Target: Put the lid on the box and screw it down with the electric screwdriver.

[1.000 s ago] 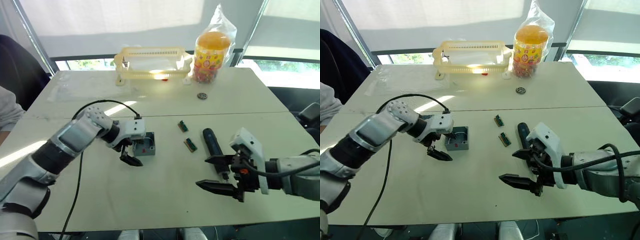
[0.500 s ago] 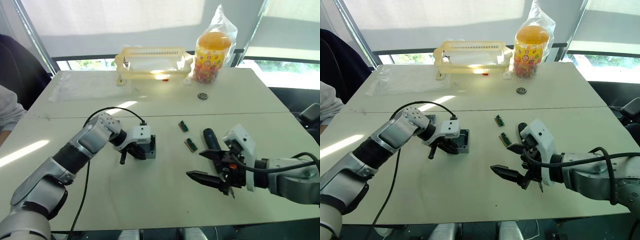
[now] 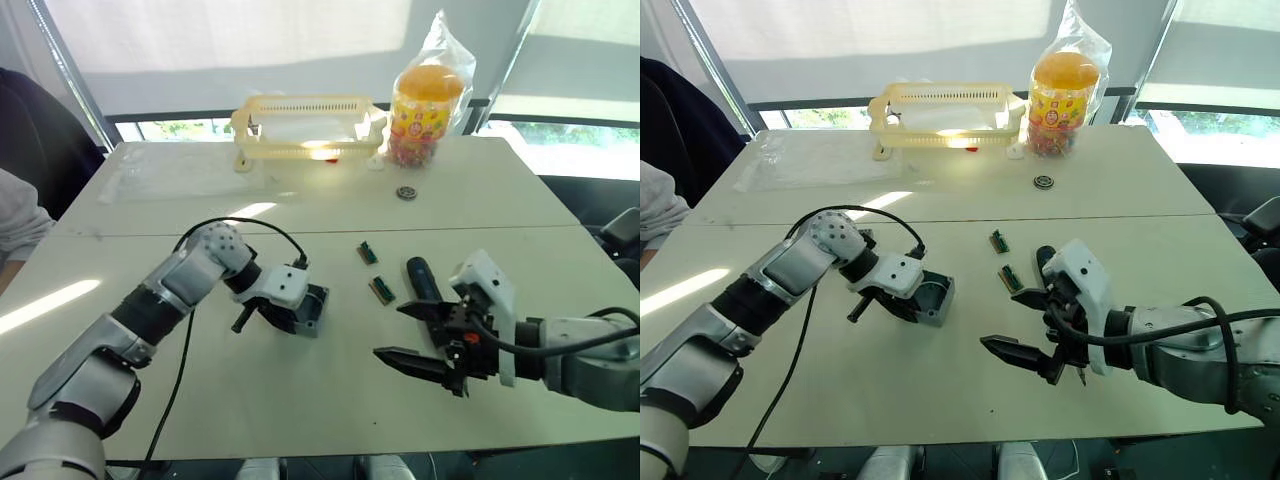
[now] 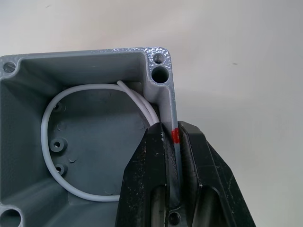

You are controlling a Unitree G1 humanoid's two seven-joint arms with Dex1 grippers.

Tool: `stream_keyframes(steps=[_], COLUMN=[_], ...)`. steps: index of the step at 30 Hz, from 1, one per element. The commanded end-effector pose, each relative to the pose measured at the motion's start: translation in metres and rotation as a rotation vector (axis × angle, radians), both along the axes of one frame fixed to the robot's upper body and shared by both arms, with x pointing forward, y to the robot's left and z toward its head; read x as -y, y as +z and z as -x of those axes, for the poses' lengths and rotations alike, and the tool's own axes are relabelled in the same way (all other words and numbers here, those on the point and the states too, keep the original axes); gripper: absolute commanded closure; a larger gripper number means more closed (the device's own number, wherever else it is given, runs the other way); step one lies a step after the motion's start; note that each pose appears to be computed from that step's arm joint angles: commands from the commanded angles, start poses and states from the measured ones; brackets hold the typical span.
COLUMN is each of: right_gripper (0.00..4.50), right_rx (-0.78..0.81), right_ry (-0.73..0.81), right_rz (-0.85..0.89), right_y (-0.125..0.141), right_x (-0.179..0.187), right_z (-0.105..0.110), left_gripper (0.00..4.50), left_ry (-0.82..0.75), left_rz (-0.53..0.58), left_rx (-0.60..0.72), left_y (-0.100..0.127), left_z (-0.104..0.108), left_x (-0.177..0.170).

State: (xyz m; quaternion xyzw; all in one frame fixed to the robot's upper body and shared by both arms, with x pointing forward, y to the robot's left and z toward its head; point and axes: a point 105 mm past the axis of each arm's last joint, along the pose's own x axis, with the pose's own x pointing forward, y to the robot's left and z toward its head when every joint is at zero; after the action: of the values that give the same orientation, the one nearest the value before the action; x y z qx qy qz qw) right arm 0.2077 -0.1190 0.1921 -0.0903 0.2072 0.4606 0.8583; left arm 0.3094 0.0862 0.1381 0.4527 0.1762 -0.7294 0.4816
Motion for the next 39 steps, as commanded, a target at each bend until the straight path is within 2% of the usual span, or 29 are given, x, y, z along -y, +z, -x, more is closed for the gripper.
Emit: stream_keyframes(steps=[1,5,15,18,19,21,22,26,27,29,30,31,34,37,39], right_gripper=[0.00,0.00,0.00,0.00,0.00,0.00,0.00,0.00,0.00,0.00,0.00,0.00,0.00,0.00,0.00], right_rx=[0.057,0.061,0.062,0.063,0.063,0.062,0.062,0.062,0.063,0.090,0.102,0.113,0.126,0.135,0.135], right_ry=[0.029,0.025,-0.021,-0.025,-0.025,-0.020,-0.013,0.019,0.032,0.080,0.105,0.129,0.182,0.229,0.261], right_rz=[0.026,0.040,0.042,0.039,0.039,0.044,0.048,0.048,0.040,-0.032,-0.055,-0.071,-0.076,-0.062,-0.063], right_y=[0.006,0.003,0.001,0.001,0.001,0.000,0.001,0.003,0.006,0.023,0.030,0.034,0.037,0.034,0.032], right_x=[-0.001,-0.004,0.000,0.001,0.001,0.002,0.003,0.005,0.006,0.004,0.003,0.001,-0.004,-0.011,-0.016], right_z=[0.005,0.009,0.006,0.006,0.005,0.005,0.005,0.007,0.007,0.002,0.000,-0.003,-0.009,-0.017,-0.020], left_gripper=[4.45,4.45,4.45,3.26,2.75,1.69,1.25,1.25,1.25,1.25,1.25,1.25,1.25,1.25,1.25], left_ry=[-0.100,-0.150,-0.214,-0.199,-0.189,-0.138,-0.092,0.069,0.151,0.492,0.661,0.885,1.371,1.681,1.806], left_rz=[-0.010,-0.041,-0.081,-0.101,-0.096,-0.070,-0.044,0.076,0.123,0.304,0.372,0.395,0.445,0.448,0.472], left_rx=[0.030,0.020,-0.009,-0.024,-0.023,-0.014,-0.005,0.028,0.029,0.018,0.021,0.021,0.090,0.093,0.051], left_y=[0.011,0.002,-0.002,-0.002,0.000,0.010,0.023,0.070,0.085,0.117,0.126,0.126,0.120,0.103,0.095], left_z=[0.003,0.001,0.002,0.002,0.001,-0.003,-0.006,-0.011,-0.014,-0.031,-0.040,-0.053,-0.077,-0.076,-0.073], left_x=[0.005,0.008,0.005,0.001,0.000,-0.002,-0.005,-0.020,-0.027,-0.056,-0.070,-0.088,-0.134,-0.170,-0.178])
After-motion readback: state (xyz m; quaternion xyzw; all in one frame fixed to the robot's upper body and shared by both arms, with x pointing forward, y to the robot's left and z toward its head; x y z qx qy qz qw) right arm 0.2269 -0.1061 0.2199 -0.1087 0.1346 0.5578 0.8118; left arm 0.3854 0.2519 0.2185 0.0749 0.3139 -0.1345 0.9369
